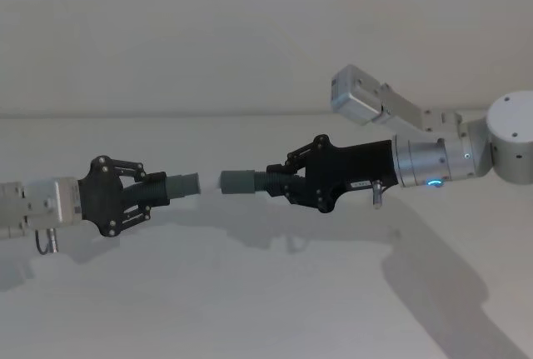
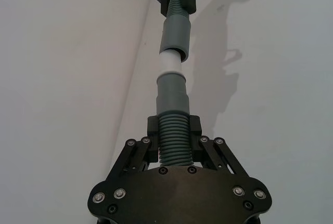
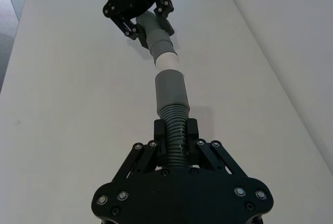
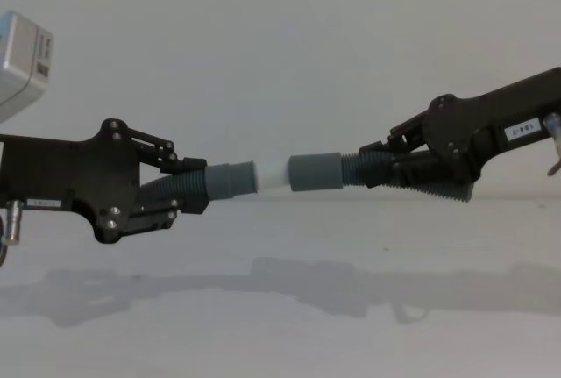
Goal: Use both hands to pick up one end of the pipe from the table, align the ends, and insert them.
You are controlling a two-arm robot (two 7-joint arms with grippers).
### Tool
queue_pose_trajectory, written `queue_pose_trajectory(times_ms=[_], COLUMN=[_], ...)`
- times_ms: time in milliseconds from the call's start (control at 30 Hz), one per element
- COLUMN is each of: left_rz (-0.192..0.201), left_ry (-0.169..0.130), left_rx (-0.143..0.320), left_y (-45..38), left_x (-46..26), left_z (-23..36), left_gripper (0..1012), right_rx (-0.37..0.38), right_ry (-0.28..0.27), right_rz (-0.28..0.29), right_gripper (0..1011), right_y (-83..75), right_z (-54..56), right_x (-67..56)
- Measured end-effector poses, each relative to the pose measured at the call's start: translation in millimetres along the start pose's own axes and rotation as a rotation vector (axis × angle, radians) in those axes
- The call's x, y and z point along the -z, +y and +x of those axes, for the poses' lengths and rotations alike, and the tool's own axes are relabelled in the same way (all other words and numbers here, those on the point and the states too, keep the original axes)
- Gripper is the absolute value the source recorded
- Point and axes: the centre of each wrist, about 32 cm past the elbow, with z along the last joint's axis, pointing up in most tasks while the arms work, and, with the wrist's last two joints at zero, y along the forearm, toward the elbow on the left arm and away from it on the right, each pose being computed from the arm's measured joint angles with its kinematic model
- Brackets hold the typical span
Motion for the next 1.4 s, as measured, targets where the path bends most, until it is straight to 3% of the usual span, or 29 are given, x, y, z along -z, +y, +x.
queue_pose_trajectory(times_ms=[1400], left_rz=[0.0], left_ry=[0.0], left_rx=[0.0], left_y=[0.0], left_x=[0.0], left_z=[0.0], left_gripper=[304], right_rx=[-0.009], right_ry=[0.008], right_rz=[-0.001], right_gripper=[212], right_y=[-0.4], right_z=[5.7], right_x=[2.0])
